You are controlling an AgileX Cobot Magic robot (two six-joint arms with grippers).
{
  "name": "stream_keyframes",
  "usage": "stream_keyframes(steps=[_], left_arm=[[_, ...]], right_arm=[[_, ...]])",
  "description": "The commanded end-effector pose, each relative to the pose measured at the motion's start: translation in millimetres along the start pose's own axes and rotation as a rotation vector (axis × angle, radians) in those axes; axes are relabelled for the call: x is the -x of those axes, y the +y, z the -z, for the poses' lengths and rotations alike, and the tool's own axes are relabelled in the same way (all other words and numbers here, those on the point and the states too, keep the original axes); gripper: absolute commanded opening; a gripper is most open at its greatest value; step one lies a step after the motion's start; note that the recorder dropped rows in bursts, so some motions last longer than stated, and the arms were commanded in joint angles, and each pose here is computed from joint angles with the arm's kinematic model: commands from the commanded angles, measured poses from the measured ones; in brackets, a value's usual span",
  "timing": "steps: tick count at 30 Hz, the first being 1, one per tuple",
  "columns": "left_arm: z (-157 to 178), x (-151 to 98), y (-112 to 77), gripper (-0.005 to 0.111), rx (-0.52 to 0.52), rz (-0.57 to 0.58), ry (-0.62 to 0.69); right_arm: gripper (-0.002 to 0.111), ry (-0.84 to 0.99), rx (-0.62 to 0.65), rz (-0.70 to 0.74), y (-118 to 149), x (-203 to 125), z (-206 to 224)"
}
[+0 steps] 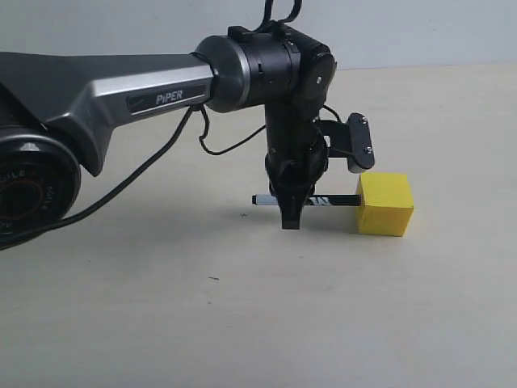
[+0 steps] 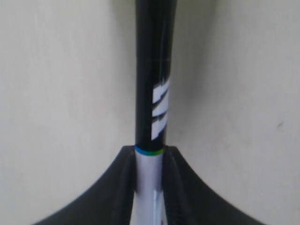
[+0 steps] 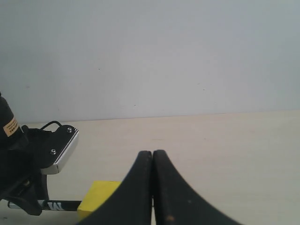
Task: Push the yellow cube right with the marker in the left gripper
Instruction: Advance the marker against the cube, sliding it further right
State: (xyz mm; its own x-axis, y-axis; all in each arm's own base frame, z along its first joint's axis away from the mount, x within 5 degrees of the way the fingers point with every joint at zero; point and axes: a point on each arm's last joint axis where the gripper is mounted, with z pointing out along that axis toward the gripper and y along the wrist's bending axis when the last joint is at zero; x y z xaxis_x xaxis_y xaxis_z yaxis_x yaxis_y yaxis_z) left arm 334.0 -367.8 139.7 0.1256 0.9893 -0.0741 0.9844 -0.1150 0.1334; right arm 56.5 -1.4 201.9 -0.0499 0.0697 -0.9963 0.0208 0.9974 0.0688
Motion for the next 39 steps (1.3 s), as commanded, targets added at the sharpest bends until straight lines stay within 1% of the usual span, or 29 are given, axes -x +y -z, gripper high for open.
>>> stream_keyframes(steps=[1,5,9,12,14,18,22,23,24,25,28,30,33,38,39], left_arm=[[4.3,17.4,-2.0,0.0,0.008,0.008,-0.078],[4.7,20.7,-0.4,0.0,-0.017,0.017,-0.077],[4.1,13.6,-2.2,0.0,-0.046,0.005,-0.005],[4.1,8.5,2.5,0.0,0.006,-0.02,0.051],[4.3,6.1,4.8,0.0,0.031,-0.017,0.077],[4.0,6.2,4.7,0.0,0.03,-0.011,0.077],[1.4,15.7,-4.2,0.0,0.02,-0.048,0.073],[-0.5,21.5,-8.6,0.0,0.022,-0.072,0.064],[-1.5,25.0,-9.9,0.0,0.03,-0.079,0.05],[-1.1,33.7,-14.4,0.0,0.046,-0.096,0.02],[3.6,48.8,-17.3,0.0,0.078,-0.116,-0.031],[9.2,51.0,-16.9,0.0,0.069,-0.113,-0.03],[9.1,41.7,-13.3,0.0,0.037,-0.074,0.005],[9.1,35.9,-7.3,0.0,0.072,0.07,0.033],[9.1,36.7,-6.8,0.0,0.077,0.072,0.024]], right_arm=[[0.0,-0.005,0.001,0.004,0.0,-0.8,0.1],[0.0,-0.005,0.001,0.004,0.0,-0.8,0.1],[0.0,-0.005,0.001,0.006,0.0,-0.8,0.1],[0.0,-0.005,0.001,0.006,0.0,-0.8,0.1],[0.0,-0.005,0.001,0.004,0.0,-0.8,0.1],[0.0,-0.005,0.001,0.004,0.0,-0.8,0.1],[0.0,-0.005,0.001,0.006,0.0,-0.8,0.1],[0.0,-0.005,0.001,0.006,0.0,-0.8,0.1],[0.0,-0.005,0.001,0.006,0.0,-0.8,0.1],[0.0,-0.005,0.001,0.006,0.0,-0.8,0.1],[0.0,-0.005,0.001,0.006,0.0,-0.8,0.1],[0.0,-0.005,0.001,0.006,0.0,-0.8,0.1],[0.0,-0.005,0.001,0.006,0.0,-0.8,0.1],[0.0,-0.005,0.001,0.006,0.0,-0.8,0.1],[0.0,-0.005,0.001,0.006,0.0,-0.8,0.1]])
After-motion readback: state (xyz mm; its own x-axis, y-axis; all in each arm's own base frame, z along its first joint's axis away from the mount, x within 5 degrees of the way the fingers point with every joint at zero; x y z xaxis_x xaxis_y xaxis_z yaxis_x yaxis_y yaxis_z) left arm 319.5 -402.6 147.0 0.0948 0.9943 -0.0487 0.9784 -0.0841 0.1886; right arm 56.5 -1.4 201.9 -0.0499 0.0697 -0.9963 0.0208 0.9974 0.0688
